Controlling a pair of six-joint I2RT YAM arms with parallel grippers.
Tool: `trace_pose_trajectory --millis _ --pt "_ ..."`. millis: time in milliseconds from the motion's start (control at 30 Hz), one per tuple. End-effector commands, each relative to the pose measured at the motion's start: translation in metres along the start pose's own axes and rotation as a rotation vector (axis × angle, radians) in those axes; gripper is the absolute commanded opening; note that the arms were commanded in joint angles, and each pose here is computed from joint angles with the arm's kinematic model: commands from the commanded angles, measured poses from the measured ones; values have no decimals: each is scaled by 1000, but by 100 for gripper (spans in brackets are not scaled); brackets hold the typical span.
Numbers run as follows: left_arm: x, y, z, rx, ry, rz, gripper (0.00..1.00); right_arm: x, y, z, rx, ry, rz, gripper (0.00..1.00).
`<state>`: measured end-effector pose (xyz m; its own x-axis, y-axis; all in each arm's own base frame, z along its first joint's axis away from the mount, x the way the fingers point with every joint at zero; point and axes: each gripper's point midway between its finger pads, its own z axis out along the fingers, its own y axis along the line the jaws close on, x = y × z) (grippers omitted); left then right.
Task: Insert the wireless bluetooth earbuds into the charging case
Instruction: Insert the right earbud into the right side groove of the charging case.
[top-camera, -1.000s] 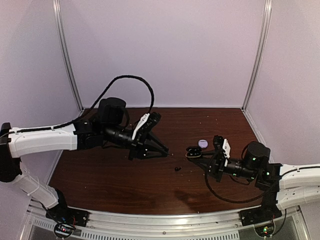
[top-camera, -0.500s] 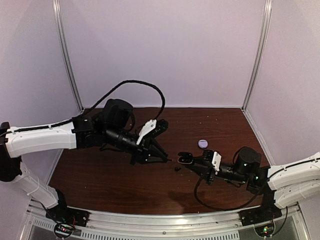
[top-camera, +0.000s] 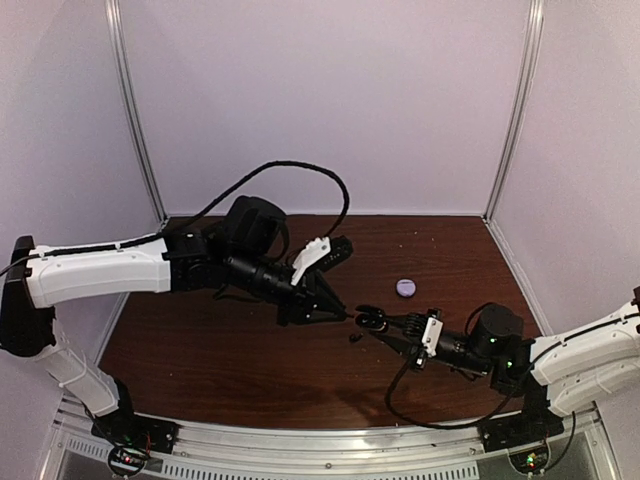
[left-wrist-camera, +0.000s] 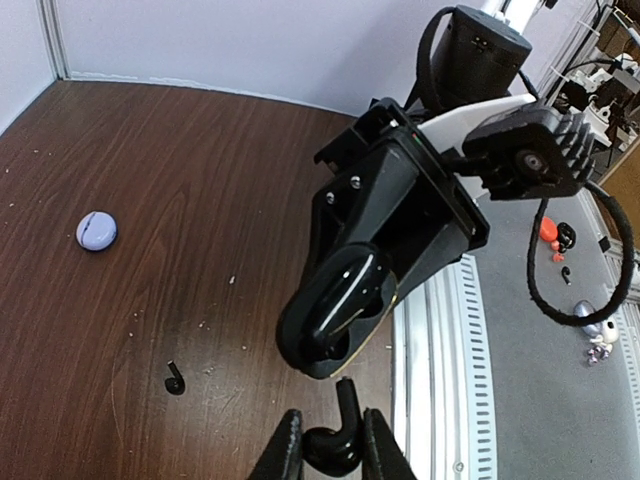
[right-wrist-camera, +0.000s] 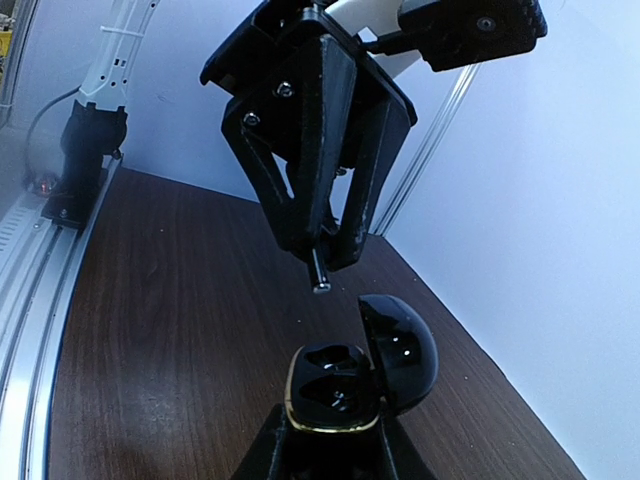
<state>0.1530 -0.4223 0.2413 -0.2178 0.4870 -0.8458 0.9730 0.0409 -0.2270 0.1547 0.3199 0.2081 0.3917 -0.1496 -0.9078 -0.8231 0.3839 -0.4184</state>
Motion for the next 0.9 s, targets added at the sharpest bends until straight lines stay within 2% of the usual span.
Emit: trace_pose_trajectory --millis 0,400,867 --pt "-15 -3 5 -11 -21 0 7 -6 -5 -1 45 -24 -28 0" --pt "-21 -17 15 -6 -6 47 6 -2 -3 2 57 9 -39 0" --pt "-23 -10 28 -73 36 61 6 0 -1 9 67 39 -9 0"
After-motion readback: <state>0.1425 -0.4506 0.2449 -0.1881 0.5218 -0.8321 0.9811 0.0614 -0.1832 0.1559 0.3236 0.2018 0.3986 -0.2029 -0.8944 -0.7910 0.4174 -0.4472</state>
